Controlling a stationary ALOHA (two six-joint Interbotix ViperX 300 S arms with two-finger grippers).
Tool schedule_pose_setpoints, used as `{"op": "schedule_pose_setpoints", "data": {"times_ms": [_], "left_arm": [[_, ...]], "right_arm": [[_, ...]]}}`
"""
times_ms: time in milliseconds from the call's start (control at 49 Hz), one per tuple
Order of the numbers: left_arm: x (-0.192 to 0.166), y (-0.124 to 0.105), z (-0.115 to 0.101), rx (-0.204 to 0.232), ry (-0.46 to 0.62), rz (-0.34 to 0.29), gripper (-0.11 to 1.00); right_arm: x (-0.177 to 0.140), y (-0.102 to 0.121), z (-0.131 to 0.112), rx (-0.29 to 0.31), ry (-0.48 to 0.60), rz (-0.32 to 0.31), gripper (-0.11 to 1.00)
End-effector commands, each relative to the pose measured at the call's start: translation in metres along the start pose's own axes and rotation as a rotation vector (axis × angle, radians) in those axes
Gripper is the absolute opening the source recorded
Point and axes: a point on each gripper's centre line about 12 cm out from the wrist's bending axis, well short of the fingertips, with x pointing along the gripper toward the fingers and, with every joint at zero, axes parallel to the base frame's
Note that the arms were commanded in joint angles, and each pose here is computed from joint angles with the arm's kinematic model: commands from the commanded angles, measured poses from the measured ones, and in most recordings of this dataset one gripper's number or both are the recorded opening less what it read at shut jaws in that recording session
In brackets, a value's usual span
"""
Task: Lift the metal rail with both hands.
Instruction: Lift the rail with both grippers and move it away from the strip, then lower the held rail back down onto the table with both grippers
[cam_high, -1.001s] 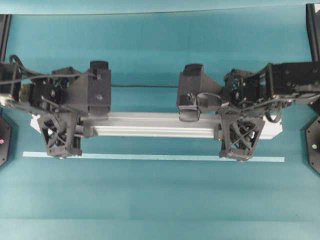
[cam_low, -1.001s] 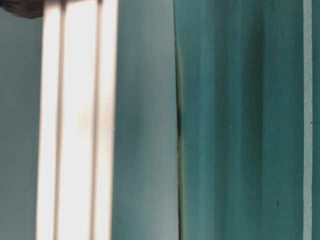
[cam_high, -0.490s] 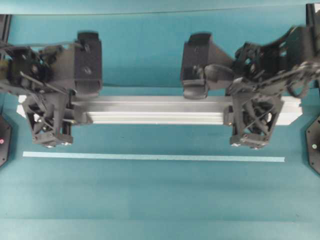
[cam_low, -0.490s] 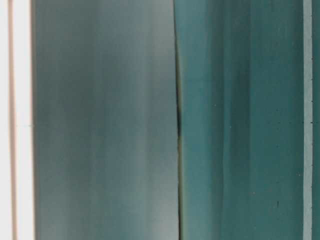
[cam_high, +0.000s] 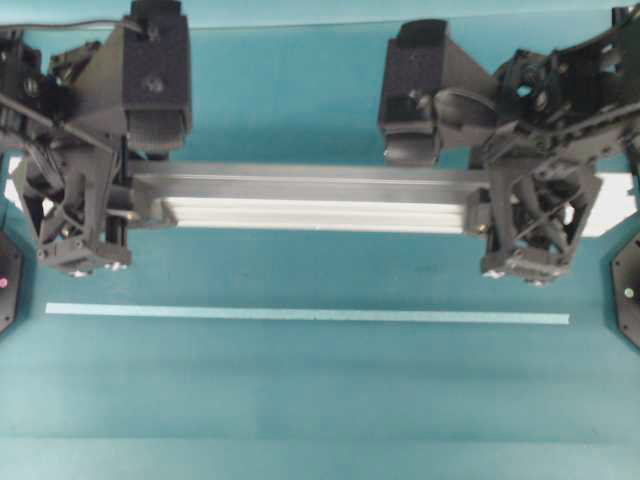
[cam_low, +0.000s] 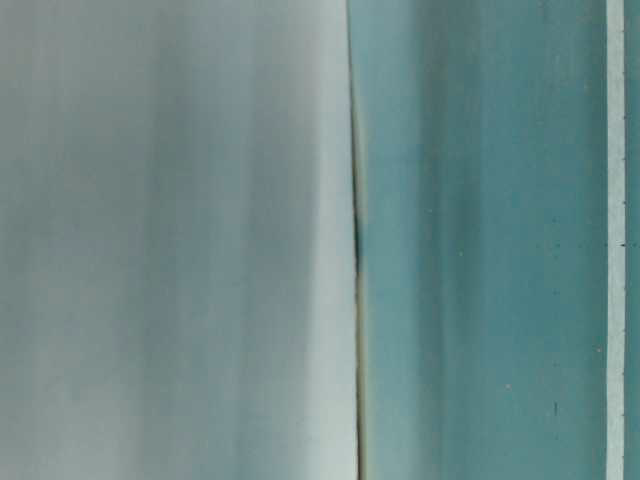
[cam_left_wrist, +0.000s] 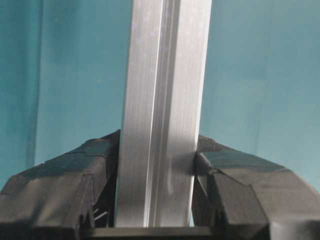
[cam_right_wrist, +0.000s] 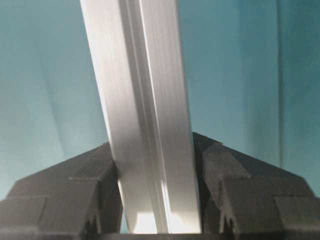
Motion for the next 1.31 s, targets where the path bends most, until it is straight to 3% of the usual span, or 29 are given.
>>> {"op": "schedule_pose_setpoints", "data": {"times_ms": [0,817,1021,1287], "left_arm": [[-0.019,0.001,0.012,-0.031,-0.071,-0.001,0.36],[-0.023,0.004,0.013,-0.032,-0.067,0.004,0.36],[-0.011,0.003,0.01,-0.032,-0.042,0.006,0.36],[0.037,0.005,-0.011,-0.028,0.005,0.011,0.36]], "right_arm": [[-0.016,0.001,0.005,0.034,-0.057,0.004,0.38],[-0.026,-0.006,0.01,0.052,-0.09,-0.012,0.38],[-0.009,-0.007,0.008,0.046,-0.051,-0.018,0.38],[0.028,-0.008,0.004,0.02,-0.038,-0.02,0.38]]}}
